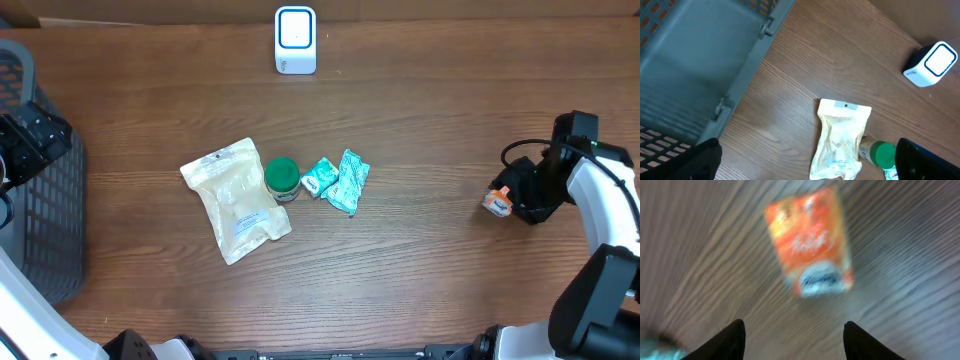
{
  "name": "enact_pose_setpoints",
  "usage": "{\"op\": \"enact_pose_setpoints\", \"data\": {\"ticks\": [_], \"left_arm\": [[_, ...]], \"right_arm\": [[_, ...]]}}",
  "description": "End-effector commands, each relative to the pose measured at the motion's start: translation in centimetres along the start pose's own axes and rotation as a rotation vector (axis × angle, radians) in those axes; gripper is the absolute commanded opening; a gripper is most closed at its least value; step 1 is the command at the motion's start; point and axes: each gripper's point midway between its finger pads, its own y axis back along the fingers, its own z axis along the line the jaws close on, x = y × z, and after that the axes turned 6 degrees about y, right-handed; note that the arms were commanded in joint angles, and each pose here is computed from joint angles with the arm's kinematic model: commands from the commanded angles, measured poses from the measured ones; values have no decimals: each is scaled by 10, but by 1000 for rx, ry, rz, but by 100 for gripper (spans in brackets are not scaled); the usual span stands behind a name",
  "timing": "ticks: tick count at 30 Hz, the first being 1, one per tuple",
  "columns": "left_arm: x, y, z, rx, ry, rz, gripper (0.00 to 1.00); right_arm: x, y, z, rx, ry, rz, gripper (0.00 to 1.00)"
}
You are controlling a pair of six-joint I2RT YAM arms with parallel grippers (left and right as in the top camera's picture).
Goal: Scan the item barcode
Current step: 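Move the Kleenex pack right and release it on the table, then lower the right gripper onto the larger teal packet and grasp it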
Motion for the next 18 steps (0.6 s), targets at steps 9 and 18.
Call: {"op": "enact_pose_setpoints", "data": {"ticks": [9,18], "left_arm": [[-3,1,1,-2,11,-8,100],[-3,1,1,-2,11,-8,100]], "right_arm": [[31,75,135,-338,592,-1,63],[66,66,200,-354,846,-83,62]]}}
